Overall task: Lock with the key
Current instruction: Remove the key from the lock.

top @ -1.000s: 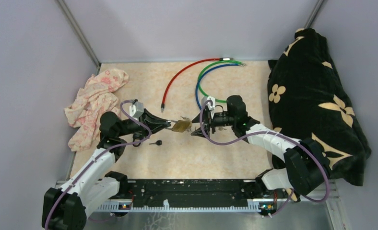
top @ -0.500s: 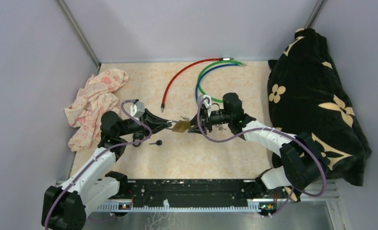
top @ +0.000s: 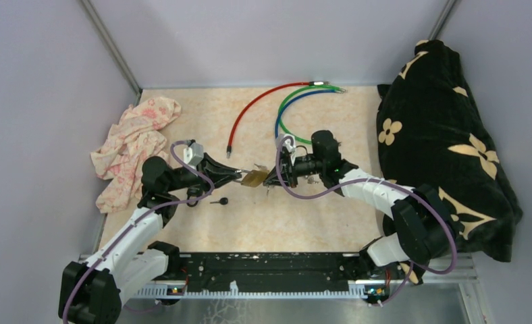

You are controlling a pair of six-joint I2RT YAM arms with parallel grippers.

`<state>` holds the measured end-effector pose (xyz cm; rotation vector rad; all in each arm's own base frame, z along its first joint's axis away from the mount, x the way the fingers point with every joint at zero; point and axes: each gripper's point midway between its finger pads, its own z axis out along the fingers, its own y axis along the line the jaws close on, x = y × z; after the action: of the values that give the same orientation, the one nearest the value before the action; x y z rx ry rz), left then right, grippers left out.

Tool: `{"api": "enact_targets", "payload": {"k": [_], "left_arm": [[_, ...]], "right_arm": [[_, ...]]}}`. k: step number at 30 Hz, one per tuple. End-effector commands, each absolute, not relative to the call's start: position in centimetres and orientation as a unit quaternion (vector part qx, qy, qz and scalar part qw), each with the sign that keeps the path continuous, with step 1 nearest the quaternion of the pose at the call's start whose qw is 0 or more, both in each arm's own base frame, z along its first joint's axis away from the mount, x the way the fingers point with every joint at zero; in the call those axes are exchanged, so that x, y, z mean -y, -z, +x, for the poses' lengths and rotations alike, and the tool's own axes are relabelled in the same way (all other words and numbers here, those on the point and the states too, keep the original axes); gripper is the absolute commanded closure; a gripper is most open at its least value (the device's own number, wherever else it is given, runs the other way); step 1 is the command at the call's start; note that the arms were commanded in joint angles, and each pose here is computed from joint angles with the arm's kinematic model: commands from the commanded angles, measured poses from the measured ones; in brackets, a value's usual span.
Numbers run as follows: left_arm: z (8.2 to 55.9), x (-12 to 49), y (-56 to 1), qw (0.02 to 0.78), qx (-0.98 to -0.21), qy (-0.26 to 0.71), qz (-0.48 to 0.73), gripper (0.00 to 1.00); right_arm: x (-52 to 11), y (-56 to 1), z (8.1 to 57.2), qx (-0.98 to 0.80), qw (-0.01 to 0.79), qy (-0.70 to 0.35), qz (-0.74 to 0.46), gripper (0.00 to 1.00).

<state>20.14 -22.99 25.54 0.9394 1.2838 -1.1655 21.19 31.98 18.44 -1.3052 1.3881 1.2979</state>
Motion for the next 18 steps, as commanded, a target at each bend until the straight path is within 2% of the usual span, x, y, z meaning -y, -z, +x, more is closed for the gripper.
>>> {"api": "enact_targets", "payload": {"k": [1,12,18], "left_arm": [[20.0,23.1,-29.3,0.598,-0.489,0.477,0.419,1.0],[21.1,22.3,-30.8,0.606,-0.491,0.453,0.432,1.0],[21.1,22.2,-31.5,0.604,-0.483,0.453,0.443,1.0]], "right_arm": [[-32.7,-20.6,21.4,-0.516,0.433,-0.505,-0.539,1.0],[-28.6,-12.7,22.5,-0.667,0.406,-0.39,-0.488,1.0],[-27.2,-10.4,22.9,-0.699,0.394,-0.362,-0.474,1.0]]}}
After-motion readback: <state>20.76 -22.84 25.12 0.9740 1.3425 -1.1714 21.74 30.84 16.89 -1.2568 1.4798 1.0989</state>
